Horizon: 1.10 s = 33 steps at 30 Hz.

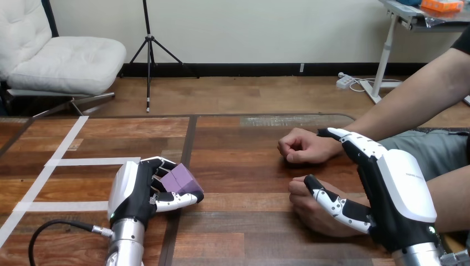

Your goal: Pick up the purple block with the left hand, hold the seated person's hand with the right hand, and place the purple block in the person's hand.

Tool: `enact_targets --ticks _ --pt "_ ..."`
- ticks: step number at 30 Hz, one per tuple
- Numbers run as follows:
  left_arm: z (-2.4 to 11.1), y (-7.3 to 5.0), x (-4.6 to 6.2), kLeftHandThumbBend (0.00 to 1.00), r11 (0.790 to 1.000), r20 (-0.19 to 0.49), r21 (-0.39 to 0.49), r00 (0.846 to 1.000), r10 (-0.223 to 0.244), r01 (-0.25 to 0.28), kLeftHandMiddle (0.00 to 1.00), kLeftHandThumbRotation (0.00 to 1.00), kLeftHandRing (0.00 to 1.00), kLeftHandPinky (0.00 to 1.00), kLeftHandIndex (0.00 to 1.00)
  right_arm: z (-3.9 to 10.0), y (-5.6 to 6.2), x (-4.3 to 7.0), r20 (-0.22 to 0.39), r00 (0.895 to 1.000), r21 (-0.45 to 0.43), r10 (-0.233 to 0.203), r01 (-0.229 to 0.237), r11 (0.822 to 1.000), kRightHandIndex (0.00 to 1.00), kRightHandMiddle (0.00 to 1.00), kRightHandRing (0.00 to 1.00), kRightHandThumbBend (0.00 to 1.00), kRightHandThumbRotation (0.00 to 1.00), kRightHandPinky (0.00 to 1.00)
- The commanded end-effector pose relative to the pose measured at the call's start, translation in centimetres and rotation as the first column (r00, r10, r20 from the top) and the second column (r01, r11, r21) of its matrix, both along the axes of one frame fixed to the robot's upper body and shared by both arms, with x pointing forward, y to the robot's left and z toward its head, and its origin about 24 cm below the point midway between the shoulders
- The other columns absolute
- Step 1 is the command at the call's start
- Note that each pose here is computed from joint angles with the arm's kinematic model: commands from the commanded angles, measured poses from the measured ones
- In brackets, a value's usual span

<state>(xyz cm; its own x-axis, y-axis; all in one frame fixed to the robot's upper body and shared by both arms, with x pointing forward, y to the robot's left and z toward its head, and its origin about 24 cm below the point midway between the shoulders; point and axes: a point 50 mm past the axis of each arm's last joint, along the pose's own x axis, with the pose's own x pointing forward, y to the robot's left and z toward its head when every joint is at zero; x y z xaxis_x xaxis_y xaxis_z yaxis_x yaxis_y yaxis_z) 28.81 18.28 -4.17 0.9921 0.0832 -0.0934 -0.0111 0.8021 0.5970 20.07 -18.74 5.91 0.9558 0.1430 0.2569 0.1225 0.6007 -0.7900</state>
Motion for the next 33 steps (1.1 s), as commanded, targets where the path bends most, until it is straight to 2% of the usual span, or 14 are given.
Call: enact_targets --ticks 1,13,33 --pt "1.0 -1.2 0.9 0.71 0.999 0.056 -0.009 0.998 -0.043 0.043 0.47 0.12 0.39 0.33 0.48 1.9 -0.5 0.4 0.059 0.998 -0.031 -0.004 0.006 1.0 0.83 0.86 0.87 0.51 0.37 0.87" --pt "1.1 -1.3 1.0 0.7 0.999 0.059 -0.008 0.997 -0.041 0.042 0.47 0.12 0.4 0.34 0.49 2.1 -1.4 0.5 -0.014 1.0 -0.094 -0.022 0.021 0.995 0.86 0.88 0.9 0.57 0.38 0.91" --pt "1.2 -1.4 1.0 0.71 0.999 0.073 -0.009 0.996 -0.044 0.045 0.47 0.12 0.4 0.34 0.49 2.5 -3.0 0.8 -0.095 0.994 -0.177 -0.049 0.032 0.984 0.87 0.89 0.91 0.7 0.29 0.94"
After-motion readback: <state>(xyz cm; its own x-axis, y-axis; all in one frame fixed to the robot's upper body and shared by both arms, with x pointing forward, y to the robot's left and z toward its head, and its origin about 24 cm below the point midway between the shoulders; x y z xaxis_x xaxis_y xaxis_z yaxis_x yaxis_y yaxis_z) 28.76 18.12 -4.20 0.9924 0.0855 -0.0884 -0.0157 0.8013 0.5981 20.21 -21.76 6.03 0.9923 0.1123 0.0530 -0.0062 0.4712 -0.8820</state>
